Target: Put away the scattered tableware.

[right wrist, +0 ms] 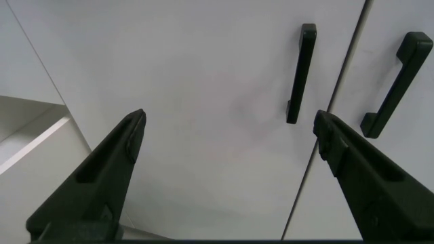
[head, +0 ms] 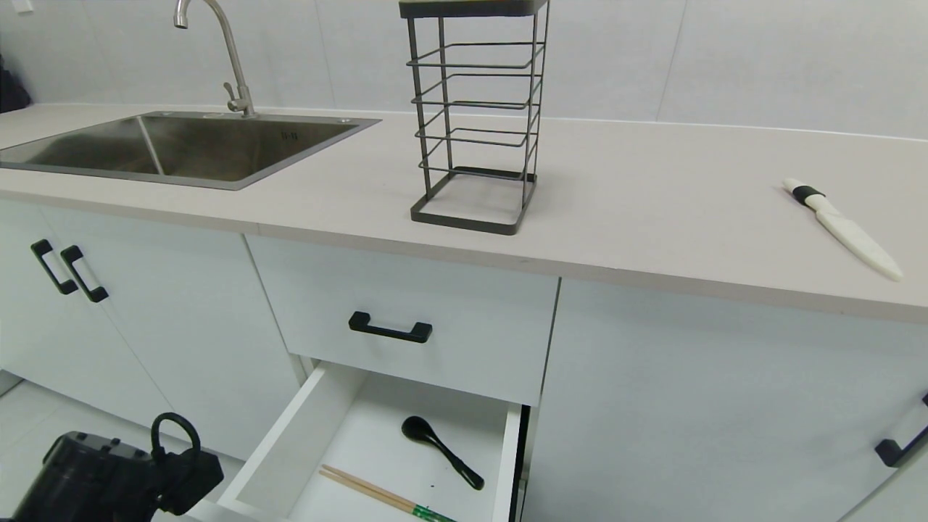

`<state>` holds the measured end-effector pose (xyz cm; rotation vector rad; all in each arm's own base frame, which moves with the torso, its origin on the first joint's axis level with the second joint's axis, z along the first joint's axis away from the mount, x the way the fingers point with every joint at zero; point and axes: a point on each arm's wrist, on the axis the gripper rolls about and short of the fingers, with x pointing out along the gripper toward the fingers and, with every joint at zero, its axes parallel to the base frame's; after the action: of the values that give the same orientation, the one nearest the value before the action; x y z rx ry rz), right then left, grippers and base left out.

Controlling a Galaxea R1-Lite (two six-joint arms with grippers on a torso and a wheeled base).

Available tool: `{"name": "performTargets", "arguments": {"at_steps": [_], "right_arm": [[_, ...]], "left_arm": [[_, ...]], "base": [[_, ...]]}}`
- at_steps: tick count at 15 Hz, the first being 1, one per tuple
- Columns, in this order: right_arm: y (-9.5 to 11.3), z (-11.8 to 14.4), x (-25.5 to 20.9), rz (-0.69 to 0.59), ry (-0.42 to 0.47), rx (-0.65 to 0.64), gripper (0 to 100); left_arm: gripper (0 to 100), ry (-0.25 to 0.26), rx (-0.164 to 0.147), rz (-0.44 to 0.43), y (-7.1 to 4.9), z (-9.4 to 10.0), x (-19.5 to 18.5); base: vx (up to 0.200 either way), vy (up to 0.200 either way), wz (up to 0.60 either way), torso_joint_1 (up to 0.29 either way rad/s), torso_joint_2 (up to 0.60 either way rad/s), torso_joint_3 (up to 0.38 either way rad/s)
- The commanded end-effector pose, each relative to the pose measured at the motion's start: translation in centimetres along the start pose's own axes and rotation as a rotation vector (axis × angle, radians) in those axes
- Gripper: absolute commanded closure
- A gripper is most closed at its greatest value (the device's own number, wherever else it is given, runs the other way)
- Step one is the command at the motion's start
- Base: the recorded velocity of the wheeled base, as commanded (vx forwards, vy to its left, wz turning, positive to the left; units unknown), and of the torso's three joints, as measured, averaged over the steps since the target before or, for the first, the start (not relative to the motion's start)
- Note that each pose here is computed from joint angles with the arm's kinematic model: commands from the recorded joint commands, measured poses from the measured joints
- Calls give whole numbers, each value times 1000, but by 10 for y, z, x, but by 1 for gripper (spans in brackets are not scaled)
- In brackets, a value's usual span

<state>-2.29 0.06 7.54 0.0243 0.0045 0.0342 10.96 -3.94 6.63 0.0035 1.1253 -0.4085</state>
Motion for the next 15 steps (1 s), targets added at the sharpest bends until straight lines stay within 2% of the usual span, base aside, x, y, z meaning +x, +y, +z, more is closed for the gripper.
{"name": "performTargets", "arguments": {"at_steps": [1, 3, 5, 8, 9, 11, 15], "right_arm": [[0, 0, 0, 1, 1, 0, 0], [0, 0, 0, 1, 2, 0, 0], [0, 0, 0, 1, 1, 0, 0], [0, 0, 0, 1, 1, -1, 0], [0, -1, 0, 1, 2, 0, 0], [0, 0, 0, 1, 1, 0, 0], [0, 0, 0, 1, 1, -1, 0]], "left_arm": [[0, 36, 3, 28, 1, 6, 13], [0, 25, 9, 41, 2, 11, 20], [0, 6, 31, 33, 0, 18, 29], [0, -33, 40, 39, 1, 28, 38], [0, -93, 58, 31, -1, 36, 42], [0, -164, 68, 47, -1, 46, 51], [0, -190, 86, 55, -2, 53, 65]], "base": [[0, 0, 0, 0, 0, 0], [0, 0, 0, 0, 0, 0], [0, 0, 0, 0, 0, 0], [0, 0, 0, 0, 0, 0], [0, 0, 0, 0, 0, 0], [0, 0, 0, 0, 0, 0], [0, 0, 0, 0, 0, 0]]}}
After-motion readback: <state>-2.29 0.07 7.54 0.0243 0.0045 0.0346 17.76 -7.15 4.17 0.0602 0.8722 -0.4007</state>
